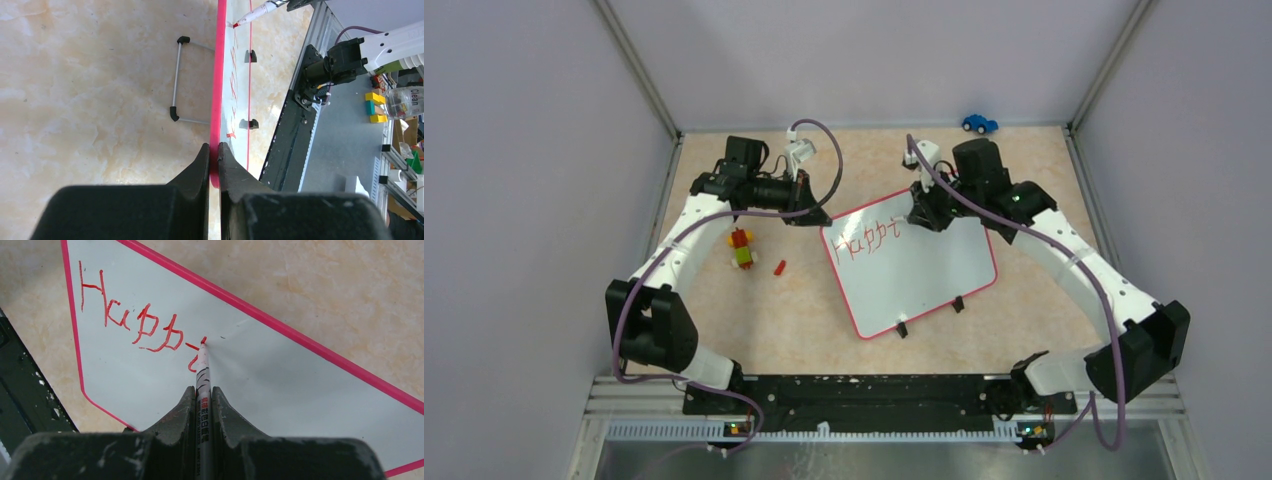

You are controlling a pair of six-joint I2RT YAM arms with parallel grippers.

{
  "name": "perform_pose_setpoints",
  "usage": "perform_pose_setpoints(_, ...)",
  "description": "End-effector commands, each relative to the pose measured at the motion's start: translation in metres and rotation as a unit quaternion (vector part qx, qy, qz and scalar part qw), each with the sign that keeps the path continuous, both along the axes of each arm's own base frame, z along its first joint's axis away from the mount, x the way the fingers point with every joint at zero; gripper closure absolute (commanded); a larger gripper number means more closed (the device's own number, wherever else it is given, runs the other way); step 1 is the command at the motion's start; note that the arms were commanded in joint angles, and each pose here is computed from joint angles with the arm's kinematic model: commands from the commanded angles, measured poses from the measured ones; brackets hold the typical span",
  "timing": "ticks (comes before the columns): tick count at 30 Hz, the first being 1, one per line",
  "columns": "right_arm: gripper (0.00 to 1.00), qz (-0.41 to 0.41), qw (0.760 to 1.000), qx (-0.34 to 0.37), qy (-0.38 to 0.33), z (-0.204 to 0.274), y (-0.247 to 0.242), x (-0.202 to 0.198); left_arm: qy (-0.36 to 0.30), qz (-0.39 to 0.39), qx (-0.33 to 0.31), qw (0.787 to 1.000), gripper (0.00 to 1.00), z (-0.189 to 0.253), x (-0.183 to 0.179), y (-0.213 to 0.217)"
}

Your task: Write a sentence on the whiteboard

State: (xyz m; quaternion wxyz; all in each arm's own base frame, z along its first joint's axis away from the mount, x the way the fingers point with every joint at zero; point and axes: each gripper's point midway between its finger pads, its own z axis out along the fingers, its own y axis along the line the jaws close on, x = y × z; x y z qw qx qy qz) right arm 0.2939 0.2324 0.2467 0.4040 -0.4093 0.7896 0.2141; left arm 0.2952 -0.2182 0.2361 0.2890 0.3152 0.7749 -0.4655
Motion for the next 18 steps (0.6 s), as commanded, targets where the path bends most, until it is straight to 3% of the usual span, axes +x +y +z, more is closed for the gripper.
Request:
perform_pose_setpoints(1,1.00,-0.001,1.000,-0.001,-0.009,0.000,-0.001,-0.004,0.020,-0.024,0.008,0.999,1.00,-0.011,-0.015,-0.009)
perform_pose_setpoints(11,1.00,-0.005,0.999,0.030,-0.039,0.034,-0.003,-0.006,0.020,-0.023,0.008,1.000,1.00,-0.010,-0.015,-0.009)
perform_pose_setpoints(18,1.00,-0.016,0.999,0.015,-0.036,0.025,-0.012,-0.001,0.019,-0.025,0.007,0.999,1.00,-0.010,-0.016,-0.009)
